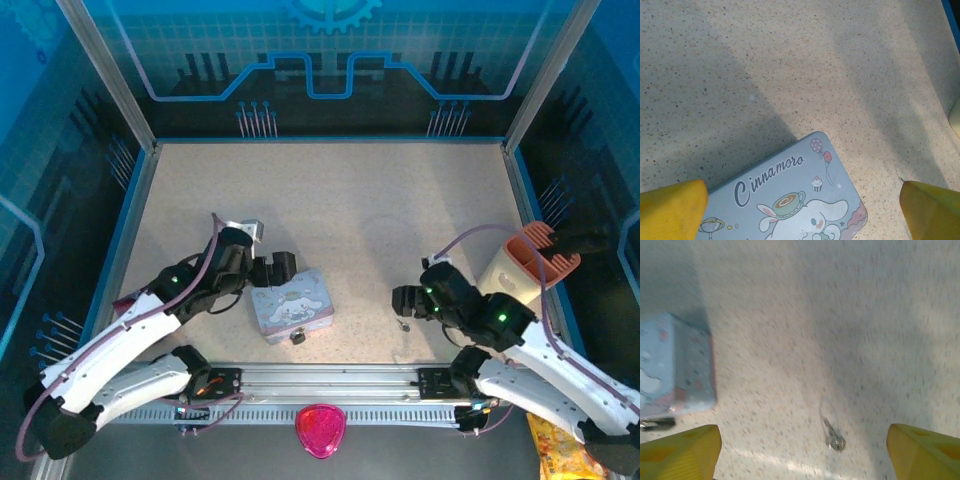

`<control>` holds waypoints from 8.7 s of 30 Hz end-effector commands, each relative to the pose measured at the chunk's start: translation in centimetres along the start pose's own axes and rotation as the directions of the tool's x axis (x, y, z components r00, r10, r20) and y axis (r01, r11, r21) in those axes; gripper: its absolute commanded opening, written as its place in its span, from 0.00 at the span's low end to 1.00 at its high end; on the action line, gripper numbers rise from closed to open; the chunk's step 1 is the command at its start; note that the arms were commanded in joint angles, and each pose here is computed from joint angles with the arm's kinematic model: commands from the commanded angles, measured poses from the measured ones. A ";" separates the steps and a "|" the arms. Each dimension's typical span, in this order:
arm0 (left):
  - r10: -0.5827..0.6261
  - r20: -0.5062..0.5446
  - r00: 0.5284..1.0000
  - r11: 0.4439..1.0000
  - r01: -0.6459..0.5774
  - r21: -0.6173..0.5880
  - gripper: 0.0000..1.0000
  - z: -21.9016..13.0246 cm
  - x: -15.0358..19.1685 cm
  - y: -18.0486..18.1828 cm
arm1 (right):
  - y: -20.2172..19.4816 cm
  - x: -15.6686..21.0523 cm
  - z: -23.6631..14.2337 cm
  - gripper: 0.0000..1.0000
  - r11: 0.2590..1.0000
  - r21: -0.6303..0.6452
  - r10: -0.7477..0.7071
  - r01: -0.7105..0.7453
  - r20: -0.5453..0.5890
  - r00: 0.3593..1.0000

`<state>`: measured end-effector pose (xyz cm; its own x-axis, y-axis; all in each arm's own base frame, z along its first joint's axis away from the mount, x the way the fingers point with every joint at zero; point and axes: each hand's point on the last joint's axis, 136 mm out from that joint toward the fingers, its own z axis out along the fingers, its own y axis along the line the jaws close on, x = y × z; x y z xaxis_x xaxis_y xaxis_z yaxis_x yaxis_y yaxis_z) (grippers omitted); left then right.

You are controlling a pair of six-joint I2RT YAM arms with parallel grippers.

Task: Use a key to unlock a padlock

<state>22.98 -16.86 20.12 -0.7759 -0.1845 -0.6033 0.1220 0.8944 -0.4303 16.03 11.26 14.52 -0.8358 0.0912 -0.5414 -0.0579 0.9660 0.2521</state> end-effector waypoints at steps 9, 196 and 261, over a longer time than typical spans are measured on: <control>-0.059 0.045 0.997 0.998 0.061 -0.024 0.99 1.8 1.2 0.4 | -2.3 5.4 4.3 0.71 0.929 0.230 0.302 -0.289 -0.026 0.953; 0.499 0.721 0.480 0.424 -0.861 0.280 0.00 3.1 -1.1 -15.0 | 15.0 -9.1 -4.1 0.11 0.824 -0.558 0.234 -0.099 0.175 0.956; 0.671 0.319 -0.670 -0.559 -0.739 -0.377 0.00 8.9 0.6 -19.5 | 9.1 -7.3 -1.0 0.28 0.427 -0.676 0.726 -0.600 -0.139 0.673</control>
<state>26.32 -37.92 20.69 0.7929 0.6068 -0.0554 0.2728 -0.2722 0.9228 20.74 19.01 20.83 -0.6950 0.7146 -0.0788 0.1260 0.2290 0.9652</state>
